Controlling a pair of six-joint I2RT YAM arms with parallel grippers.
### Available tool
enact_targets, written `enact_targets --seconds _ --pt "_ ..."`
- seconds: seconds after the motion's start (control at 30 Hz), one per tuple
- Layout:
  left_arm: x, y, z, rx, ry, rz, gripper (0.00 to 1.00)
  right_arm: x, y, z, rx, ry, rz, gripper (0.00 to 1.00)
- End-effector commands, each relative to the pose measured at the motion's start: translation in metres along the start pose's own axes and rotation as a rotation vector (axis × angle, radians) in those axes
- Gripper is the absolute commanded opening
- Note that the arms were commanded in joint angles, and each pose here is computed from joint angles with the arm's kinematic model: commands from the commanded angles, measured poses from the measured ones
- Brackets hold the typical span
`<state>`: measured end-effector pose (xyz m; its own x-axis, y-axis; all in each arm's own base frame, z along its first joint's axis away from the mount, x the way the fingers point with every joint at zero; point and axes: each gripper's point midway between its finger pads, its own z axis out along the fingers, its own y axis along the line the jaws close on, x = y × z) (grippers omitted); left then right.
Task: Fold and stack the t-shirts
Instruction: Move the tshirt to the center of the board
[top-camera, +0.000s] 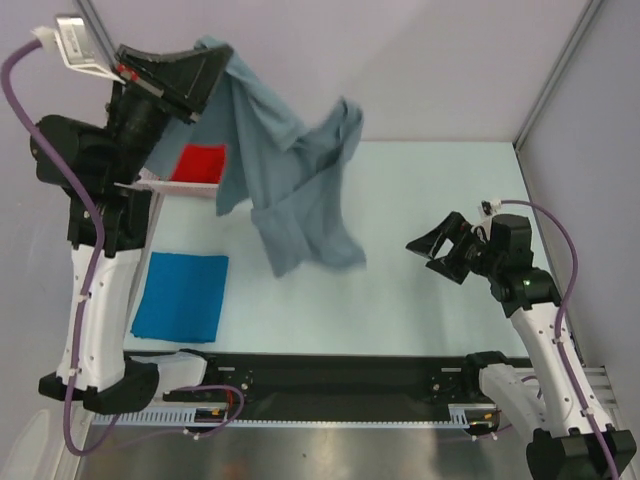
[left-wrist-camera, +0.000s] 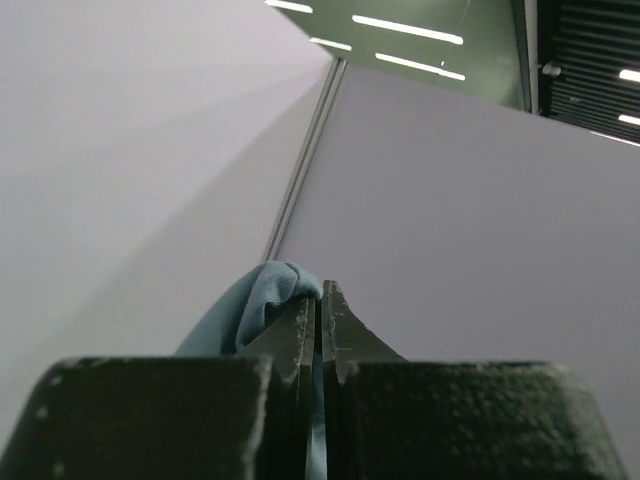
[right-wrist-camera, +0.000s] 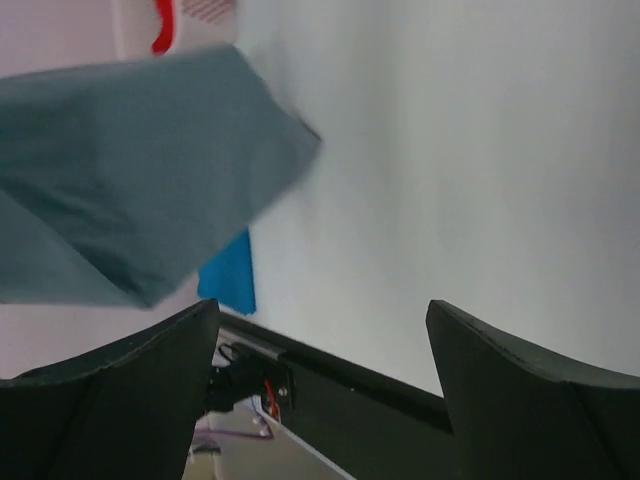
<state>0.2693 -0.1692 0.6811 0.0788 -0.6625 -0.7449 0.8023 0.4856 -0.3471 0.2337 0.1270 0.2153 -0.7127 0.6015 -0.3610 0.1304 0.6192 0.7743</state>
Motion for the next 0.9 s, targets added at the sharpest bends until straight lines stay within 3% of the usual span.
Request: enact_targets --seconds 0.0,0.07,0.23,0.3,0.33,0.43,0.47,0.53,0.57,0.6,0.73,0.87 --pt "0.041 0.01 -0.014 -0.022 0.1 -0.057 0.0 0.008 0.074 -0.029 -0.318 0.051 -0.307 0.91" --pt "0.068 0.01 -0.023 -0.027 0.154 -0.106 0.0 0.011 0.094 -0.036 -0.407 0.042 -0.411 0.92" --pt "0.154 0.031 -0.061 -0.108 0.328 -0.205 0.01 0.05 0.098 -0.028 -0.416 0.217 -0.465 0.92" --pt "0.173 0.038 -0.073 -0.139 0.369 -0.226 0.0 0.06 0.096 -0.025 -0.399 0.215 -0.475 0.92" --pt "0.183 0.042 -0.081 -0.153 0.389 -0.238 0.0 0.082 0.09 -0.021 -0.402 0.273 -0.466 0.92" --pt "0.19 0.042 -0.089 -0.159 0.4 -0.25 0.0 0.111 0.088 -0.016 -0.455 0.315 -0.482 0.92" --pt "0.187 0.039 -0.09 -0.154 0.394 -0.248 0.0 0.137 0.093 -0.022 -0.507 0.374 -0.529 0.94" --pt "0.188 0.037 -0.092 -0.149 0.405 -0.254 0.0 0.149 0.092 -0.013 -0.497 0.327 -0.603 0.97" --pt "0.189 0.035 -0.092 -0.142 0.412 -0.257 0.0 0.177 0.087 -0.015 -0.503 0.378 -0.67 1.0" --pt "0.188 0.033 -0.092 -0.133 0.418 -0.259 0.0 0.174 0.082 -0.002 -0.443 0.305 -0.716 1.0" --pt "0.187 0.029 -0.095 -0.131 0.424 -0.264 0.0 0.197 0.065 0.035 -0.289 0.211 -0.825 1.0" --pt "0.181 0.019 -0.101 -0.12 0.417 -0.271 0.0 0.202 0.077 0.066 -0.274 0.118 -0.817 1.0"
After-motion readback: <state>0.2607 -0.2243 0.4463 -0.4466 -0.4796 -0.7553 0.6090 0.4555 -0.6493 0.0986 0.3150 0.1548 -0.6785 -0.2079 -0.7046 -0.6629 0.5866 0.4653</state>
